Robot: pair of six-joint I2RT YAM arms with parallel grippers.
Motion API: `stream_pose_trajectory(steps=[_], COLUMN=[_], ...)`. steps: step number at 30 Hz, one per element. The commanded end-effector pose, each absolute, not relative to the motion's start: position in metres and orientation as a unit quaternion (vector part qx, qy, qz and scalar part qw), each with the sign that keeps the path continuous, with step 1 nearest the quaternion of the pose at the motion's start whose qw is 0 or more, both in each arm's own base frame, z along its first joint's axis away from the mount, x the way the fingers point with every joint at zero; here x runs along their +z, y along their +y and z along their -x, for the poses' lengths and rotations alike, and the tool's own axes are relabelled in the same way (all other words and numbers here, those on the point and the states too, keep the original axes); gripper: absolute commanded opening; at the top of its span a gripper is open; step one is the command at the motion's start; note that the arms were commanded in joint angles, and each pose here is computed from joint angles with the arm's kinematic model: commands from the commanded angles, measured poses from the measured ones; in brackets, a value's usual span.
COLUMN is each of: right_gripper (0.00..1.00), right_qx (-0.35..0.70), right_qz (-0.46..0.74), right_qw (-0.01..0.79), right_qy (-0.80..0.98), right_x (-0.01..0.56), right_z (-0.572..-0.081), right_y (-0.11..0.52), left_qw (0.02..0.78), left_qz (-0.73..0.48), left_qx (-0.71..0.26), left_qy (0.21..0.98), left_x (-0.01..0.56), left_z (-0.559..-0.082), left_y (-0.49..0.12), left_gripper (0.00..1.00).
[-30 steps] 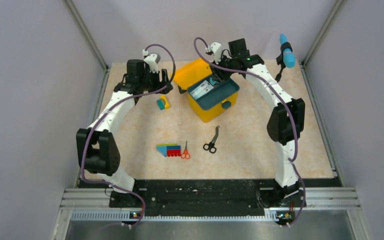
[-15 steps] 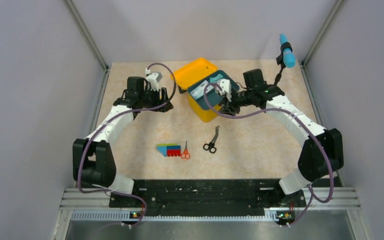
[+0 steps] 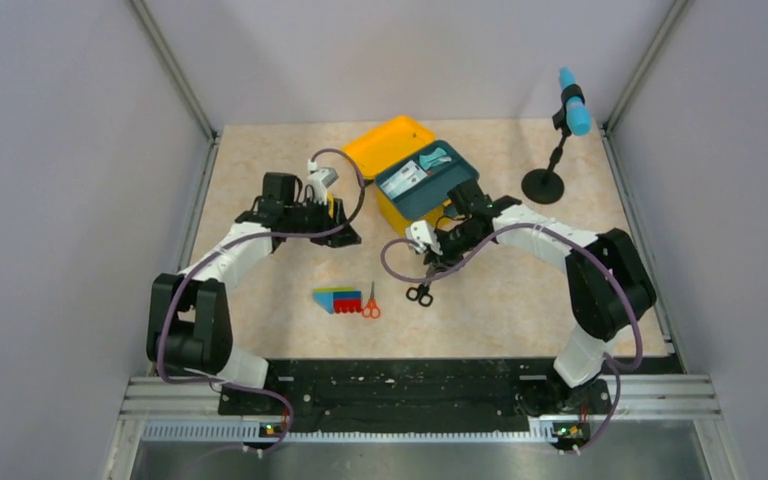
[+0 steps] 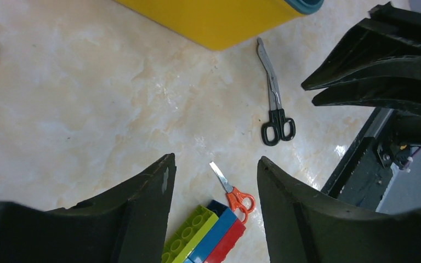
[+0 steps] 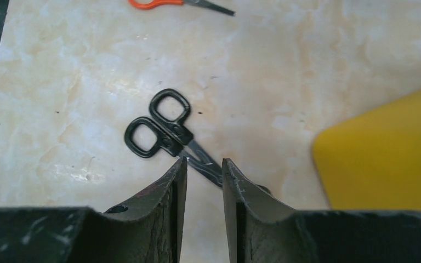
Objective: Organize the medicine kit
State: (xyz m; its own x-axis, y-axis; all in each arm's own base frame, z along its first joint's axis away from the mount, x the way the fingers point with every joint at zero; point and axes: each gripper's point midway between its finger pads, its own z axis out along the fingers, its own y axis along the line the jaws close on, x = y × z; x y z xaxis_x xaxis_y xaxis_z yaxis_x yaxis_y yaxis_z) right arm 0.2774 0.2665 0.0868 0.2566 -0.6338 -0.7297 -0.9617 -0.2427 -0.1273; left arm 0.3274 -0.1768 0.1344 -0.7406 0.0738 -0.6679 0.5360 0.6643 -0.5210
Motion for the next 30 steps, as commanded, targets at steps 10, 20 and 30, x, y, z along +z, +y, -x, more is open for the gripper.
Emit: stream_pose_trajectory(steps=[10, 20, 30], right_gripper=[0.33, 0.34, 0.36], right_qx=[0.26, 0.246, 0.127], right_qz=[0.733, 0.694, 0.768], right_qw=[0.313, 0.361, 0.373], right_qy=[0.545, 0.572, 0.505], right_x=[0.05, 0.066, 0.082], right_z=[-0.254, -0.251, -0.29], right_y=[0.266, 0.271, 0.244], left_qw=[0.253, 0.204, 0.219], left_qz=[-0.256, -0.254, -0.223], left_qx=[-0.428, -0.424, -0.413], left_qy=[0.829, 0.845, 0.855], left_x=[0.098, 0.068, 0.083], left_z=[-0.277, -0.272, -0.281], left_y=[-0.231, -0.259, -0.253], left_gripper=[0.59, 0.53, 0.54])
